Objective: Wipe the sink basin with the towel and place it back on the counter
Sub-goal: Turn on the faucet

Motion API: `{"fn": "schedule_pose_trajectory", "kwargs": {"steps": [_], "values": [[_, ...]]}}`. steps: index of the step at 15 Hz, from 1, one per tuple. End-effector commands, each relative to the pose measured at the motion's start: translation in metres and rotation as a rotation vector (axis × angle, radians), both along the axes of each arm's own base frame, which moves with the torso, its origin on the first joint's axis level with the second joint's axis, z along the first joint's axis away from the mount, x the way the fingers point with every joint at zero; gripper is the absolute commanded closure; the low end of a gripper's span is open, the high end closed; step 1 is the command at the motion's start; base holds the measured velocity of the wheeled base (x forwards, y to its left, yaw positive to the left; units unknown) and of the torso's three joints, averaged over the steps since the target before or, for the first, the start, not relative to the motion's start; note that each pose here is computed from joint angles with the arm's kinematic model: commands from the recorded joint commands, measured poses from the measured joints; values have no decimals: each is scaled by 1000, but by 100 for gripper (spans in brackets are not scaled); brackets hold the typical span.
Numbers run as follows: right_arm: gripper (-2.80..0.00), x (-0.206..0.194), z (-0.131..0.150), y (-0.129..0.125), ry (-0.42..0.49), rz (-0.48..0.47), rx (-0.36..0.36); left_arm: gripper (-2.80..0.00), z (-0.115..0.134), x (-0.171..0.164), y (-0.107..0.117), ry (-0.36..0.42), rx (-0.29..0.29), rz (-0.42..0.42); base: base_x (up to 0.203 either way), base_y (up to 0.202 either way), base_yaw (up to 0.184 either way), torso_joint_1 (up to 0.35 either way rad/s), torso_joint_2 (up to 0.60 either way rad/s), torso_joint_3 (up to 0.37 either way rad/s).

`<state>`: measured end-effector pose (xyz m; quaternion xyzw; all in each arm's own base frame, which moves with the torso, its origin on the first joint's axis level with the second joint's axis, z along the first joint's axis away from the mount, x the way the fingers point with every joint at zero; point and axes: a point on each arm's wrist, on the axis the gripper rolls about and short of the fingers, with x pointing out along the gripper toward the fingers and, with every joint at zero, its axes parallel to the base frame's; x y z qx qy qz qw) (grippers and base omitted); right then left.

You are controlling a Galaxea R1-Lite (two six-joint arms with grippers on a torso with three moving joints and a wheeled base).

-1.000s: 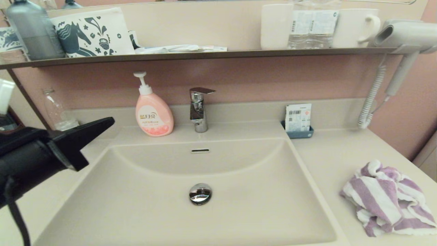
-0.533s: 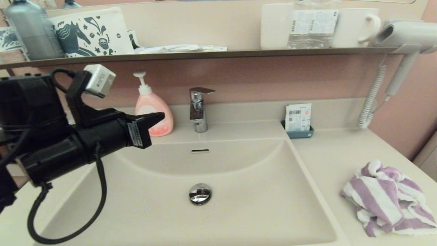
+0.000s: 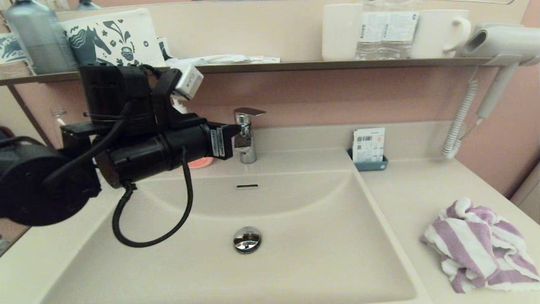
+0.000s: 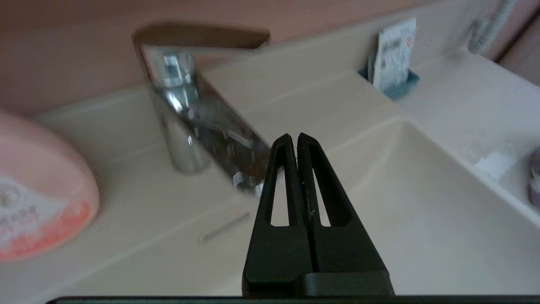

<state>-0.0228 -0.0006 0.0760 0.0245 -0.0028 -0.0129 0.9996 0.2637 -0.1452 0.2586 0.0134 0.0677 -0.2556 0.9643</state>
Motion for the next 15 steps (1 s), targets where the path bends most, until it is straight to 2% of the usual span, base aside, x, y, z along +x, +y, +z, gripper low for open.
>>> {"fn": "schedule_pose_trajectory", "kwargs": {"steps": [1,5,8,15], "values": [[0,0,0,0,-1,0,0,0,2,17,-9,-11,-6,24,0,0,0,0,0,0],[0,0,0,0,-1,0,0,0,-9,31,-26,9,7,17,0,0,0,0,0,0],[0,0,0,0,-1,0,0,0,-19,46,-33,28,18,45,0,0,0,0,0,0],[0,0,0,0,-1,0,0,0,-25,63,-42,-17,-7,52,0,0,0,0,0,0]]}}
